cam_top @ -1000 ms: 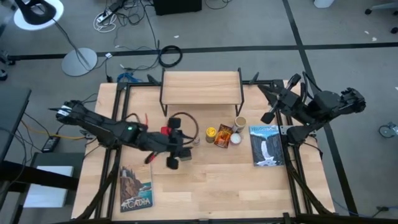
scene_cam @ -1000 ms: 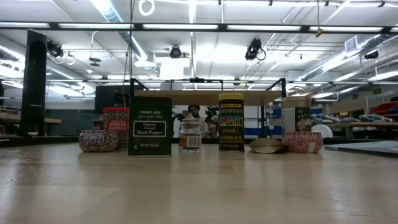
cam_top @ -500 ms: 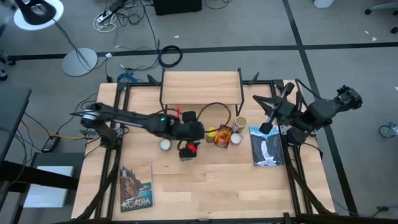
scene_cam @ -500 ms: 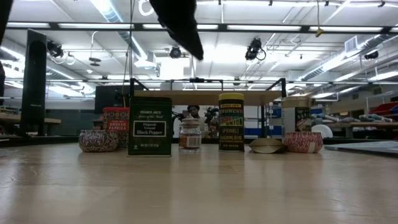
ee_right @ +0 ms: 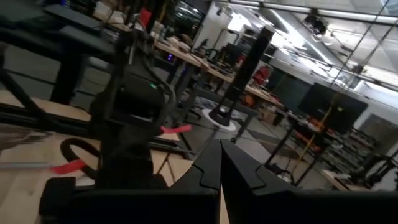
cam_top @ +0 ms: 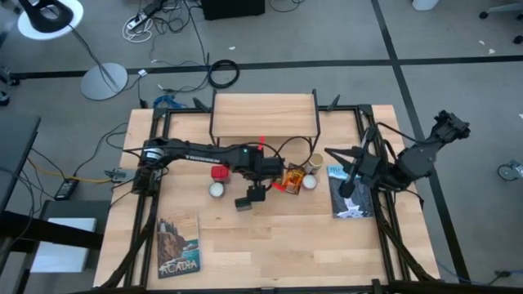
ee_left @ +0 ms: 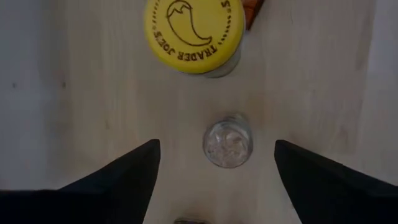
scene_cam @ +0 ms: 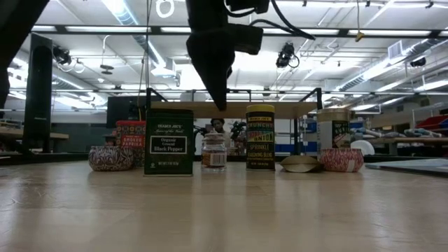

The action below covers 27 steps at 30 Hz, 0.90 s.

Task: Shelf spices
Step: Put the brown seasoning bottle on the shelf

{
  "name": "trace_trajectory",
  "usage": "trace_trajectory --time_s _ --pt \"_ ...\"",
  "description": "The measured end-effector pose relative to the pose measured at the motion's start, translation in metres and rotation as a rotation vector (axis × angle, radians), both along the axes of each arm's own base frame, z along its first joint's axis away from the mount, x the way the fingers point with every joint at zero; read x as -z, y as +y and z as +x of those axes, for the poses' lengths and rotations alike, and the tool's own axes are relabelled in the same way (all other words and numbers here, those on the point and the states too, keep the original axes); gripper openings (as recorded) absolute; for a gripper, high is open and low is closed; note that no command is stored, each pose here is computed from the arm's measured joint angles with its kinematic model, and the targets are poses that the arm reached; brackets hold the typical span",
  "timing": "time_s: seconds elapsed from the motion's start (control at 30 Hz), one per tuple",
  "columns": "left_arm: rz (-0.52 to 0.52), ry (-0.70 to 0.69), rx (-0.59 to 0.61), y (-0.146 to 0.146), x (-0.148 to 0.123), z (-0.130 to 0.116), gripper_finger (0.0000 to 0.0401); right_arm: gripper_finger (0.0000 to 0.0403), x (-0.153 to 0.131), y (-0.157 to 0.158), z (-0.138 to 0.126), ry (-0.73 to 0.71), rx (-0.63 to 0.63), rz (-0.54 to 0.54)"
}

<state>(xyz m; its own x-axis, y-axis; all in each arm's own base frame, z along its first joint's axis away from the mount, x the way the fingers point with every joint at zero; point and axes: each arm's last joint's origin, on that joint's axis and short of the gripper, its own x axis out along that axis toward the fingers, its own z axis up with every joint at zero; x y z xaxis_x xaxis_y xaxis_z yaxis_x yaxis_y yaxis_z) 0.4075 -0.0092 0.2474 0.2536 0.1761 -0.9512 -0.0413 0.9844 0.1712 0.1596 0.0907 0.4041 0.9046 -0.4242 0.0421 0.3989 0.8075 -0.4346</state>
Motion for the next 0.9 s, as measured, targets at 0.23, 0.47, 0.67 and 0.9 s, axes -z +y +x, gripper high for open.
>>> trace_trajectory --time_s 0.23,0.47,0.67,0.9 --pt "-0.024 -0.008 0.004 -0.001 0.013 0.000 0.0290 0.0003 -0.002 0.000 -0.007 -0.003 0.029 0.008" --pt "-0.077 0.009 -0.007 0.002 0.038 -0.004 0.0287 0.0002 -0.002 0.002 -0.008 -0.001 0.016 0.006" --pt "-0.071 -0.009 -0.016 0.003 0.048 -0.004 0.0293 0.0004 -0.002 0.002 -0.008 -0.001 0.016 0.005" --pt "-0.108 0.034 -0.011 0.003 0.065 -0.004 0.0293 0.0002 -0.002 0.002 -0.008 -0.001 0.016 0.004"
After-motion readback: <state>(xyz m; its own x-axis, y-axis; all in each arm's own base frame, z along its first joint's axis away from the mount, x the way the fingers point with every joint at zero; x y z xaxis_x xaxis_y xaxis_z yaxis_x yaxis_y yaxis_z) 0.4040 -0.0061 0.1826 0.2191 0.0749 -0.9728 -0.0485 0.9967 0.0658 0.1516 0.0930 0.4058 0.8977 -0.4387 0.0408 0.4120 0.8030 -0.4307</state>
